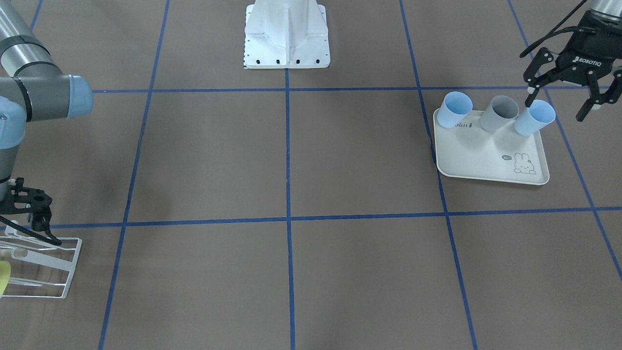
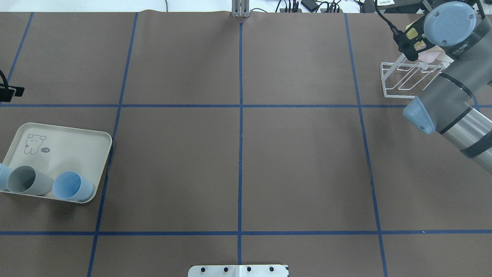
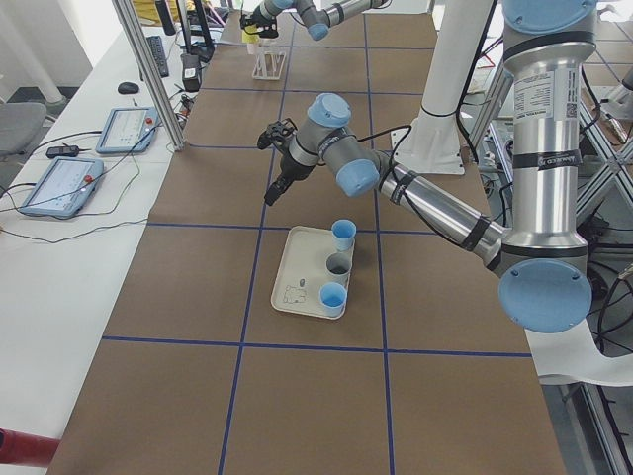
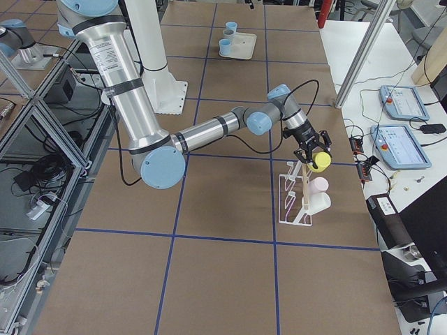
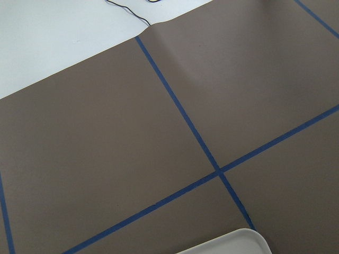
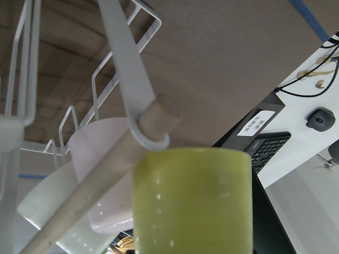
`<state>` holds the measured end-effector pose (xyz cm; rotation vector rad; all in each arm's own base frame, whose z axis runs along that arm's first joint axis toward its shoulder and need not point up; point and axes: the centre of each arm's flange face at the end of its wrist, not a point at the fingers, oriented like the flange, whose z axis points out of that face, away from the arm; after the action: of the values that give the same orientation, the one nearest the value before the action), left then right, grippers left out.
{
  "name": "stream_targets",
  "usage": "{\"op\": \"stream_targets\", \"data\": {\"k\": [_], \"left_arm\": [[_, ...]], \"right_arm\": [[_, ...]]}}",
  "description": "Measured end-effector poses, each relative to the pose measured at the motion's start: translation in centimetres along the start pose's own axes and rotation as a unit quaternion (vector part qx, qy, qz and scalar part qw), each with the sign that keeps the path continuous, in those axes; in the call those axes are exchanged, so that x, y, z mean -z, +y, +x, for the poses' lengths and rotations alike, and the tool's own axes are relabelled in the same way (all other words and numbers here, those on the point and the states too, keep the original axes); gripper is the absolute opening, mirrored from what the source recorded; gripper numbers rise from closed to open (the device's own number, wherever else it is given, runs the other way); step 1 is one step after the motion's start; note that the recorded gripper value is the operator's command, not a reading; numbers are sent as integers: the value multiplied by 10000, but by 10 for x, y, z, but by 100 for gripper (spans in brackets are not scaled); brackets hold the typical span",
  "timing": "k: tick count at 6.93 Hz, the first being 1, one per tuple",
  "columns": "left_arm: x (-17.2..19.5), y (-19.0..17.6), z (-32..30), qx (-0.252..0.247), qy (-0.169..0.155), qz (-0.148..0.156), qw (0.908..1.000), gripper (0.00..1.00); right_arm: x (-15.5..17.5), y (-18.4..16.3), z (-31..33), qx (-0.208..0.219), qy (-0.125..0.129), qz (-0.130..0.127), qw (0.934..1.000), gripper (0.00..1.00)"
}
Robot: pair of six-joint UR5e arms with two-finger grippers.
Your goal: Transfer IKEA cup to right arm and place on rack
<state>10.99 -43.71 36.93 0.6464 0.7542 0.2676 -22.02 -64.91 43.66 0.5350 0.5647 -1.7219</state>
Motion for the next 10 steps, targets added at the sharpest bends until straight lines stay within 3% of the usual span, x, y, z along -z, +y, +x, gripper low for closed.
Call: {"op": "stream_targets", "data": {"k": [3,7,8,9,10], "left_arm": [[0,0,0,1,-1,-2,10000,100],[0,0,0,1,-1,-2,10000,100],[-2,1,-1,10,-7,-18,10000,100],[-5,2,-3,15,-13,-28,10000,100],[-11,4,-7,31,-7,-3,10000,100]], "right_arm": [[-1,-7,0,64,16,-88,9999,98],[14,-9,21,-180,181,19,9997,99],[25,-13,33,-567,239,250,9978,99],[42,-17,41,-1151,247,691,9906,99],[64,-21,45,-1867,203,1201,9748,99]]}}
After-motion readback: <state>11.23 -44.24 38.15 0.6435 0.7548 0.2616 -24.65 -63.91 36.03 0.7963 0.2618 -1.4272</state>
